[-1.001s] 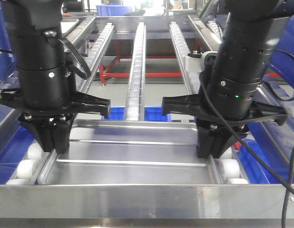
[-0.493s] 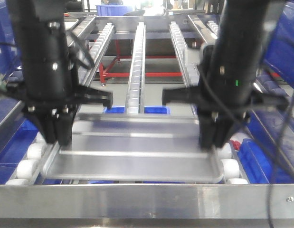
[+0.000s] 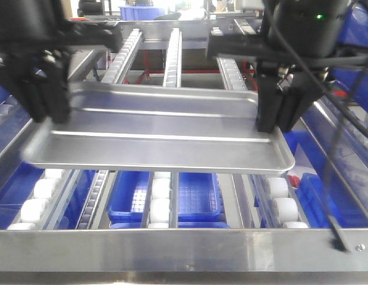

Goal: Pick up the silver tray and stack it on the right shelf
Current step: 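Lift the silver tray with both grippers and pull it toward the robot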

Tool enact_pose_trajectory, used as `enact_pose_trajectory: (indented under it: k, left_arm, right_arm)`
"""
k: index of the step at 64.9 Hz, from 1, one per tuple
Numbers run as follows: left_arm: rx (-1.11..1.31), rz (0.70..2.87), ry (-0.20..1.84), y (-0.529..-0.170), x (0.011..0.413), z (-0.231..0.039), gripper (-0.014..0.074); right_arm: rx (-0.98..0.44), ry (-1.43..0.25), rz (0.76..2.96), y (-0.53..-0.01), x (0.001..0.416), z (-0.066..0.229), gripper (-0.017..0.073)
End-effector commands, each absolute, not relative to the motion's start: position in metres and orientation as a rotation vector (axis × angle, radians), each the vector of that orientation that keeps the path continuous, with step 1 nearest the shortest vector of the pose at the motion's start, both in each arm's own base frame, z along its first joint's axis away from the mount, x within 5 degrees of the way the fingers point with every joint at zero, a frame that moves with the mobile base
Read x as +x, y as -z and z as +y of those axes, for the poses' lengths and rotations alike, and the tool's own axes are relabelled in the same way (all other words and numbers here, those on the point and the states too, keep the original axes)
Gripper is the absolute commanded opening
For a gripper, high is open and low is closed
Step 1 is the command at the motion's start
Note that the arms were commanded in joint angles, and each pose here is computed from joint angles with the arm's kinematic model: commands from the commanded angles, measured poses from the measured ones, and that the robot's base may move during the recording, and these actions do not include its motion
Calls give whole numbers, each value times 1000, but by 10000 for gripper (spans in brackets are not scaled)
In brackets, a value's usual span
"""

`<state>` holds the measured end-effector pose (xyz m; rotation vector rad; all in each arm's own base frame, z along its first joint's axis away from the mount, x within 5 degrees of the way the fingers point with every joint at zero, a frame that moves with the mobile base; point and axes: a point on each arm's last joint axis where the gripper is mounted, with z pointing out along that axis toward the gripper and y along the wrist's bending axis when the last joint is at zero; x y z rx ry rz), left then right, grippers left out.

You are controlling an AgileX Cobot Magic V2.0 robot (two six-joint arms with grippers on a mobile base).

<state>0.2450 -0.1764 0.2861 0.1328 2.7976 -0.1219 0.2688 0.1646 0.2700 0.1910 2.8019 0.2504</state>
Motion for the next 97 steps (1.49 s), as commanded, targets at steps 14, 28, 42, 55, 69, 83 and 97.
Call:
enact_pose_trajectory:
  k: [14,28,42,55,69,83,97]
  left_arm:
    - [46,2790,224,-298,178,-159,-99]
    - [49,2799,178,-296,139,-155,-99]
    - [69,2820,96,-288,108,-164,-100]
    - [84,2827,137,-288,92,-174,-100]
    - [100,2819,135,-288,89,-175,-100]
    - [146,2815,123,-288,90,-175,-99]
    - [153,2813,118,-288,90,-175,-100]
  right_arm:
    - [246,-365,2730,-283,202,171,59]
    - [226,-322,2748,-283,162,161,59]
    - [212,-333,2792,-277,133,159,59]
    - [196,-301,2796,-276,113,157,59]
    - [151,-287,2777,-276,107,161,59]
    - [150,-285,2776,-276,107,161,59]
    - [149,-290,2774,-276,107,161,59]
